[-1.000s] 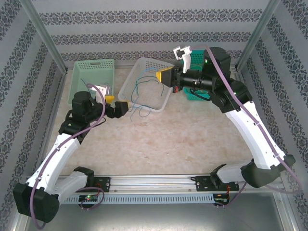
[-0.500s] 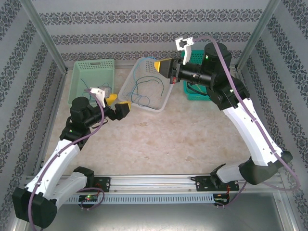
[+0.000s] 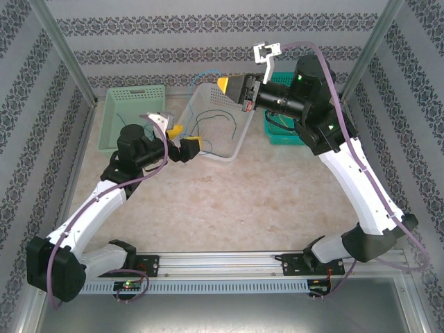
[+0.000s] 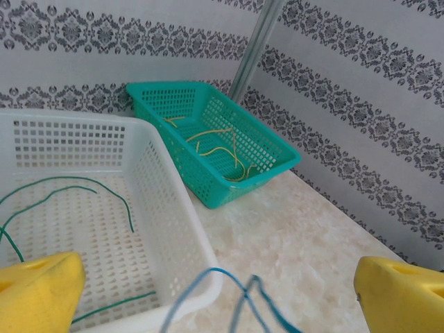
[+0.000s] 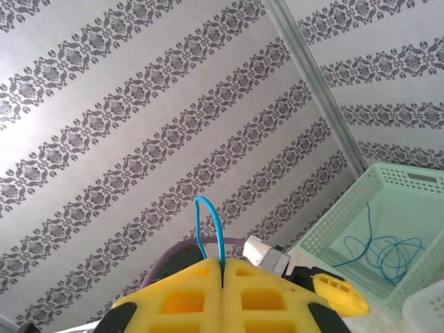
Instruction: Untangle the cables
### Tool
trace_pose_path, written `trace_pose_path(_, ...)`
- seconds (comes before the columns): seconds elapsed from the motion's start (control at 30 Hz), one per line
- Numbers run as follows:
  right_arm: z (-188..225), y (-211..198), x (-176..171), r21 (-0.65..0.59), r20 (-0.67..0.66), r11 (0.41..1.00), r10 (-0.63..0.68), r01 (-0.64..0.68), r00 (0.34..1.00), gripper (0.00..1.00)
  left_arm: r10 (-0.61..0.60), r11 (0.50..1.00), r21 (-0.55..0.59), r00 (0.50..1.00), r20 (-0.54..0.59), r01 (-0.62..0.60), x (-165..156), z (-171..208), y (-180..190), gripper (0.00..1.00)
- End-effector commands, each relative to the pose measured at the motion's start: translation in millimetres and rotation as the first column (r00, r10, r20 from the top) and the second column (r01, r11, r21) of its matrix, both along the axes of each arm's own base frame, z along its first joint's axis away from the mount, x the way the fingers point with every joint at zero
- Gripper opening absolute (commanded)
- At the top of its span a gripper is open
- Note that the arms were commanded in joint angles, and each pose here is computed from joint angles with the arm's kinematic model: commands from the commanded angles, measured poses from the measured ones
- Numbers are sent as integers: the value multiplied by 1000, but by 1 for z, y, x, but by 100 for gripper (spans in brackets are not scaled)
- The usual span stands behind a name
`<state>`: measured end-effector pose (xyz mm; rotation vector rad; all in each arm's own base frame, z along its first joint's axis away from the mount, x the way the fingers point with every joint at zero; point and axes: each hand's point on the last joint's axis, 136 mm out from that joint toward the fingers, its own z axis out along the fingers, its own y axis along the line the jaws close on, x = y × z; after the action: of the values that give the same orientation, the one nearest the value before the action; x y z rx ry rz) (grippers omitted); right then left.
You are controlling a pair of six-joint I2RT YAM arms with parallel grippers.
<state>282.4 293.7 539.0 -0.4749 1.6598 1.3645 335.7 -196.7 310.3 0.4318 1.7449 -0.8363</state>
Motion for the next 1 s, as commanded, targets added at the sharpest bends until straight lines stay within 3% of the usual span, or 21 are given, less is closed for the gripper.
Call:
trace_pose_path(0.0, 25, 5, -14, 64, 40, 996, 61, -64, 997, 0, 24, 1000, -3, 992, 127, -23, 8, 29, -2, 100)
trace_pose_path(0.27, 34, 7, -14, 110, 40, 990, 81, -85, 996, 0, -70, 998, 4, 986, 151, 70, 12, 34, -29, 72)
trace_pose_path(0.53, 43, -1, -9, 141, 53, 988, 50, -57, 997, 0, -140, 990, 23, 987, 81, 139, 14, 10, -55, 33)
trace_pose_path(0.67, 51, -24, 2, 155, 59, 988, -28, 18, 998, 0, -150, 986, 76, 989, 7, 149, 9, -19, -55, 25)
trace_pose_path(0.97, 52, -66, 28, 148, 44, 977, -164, 156, 986, 0, -124, 980, 145, 987, -99, 138, -5, -61, -43, 24)
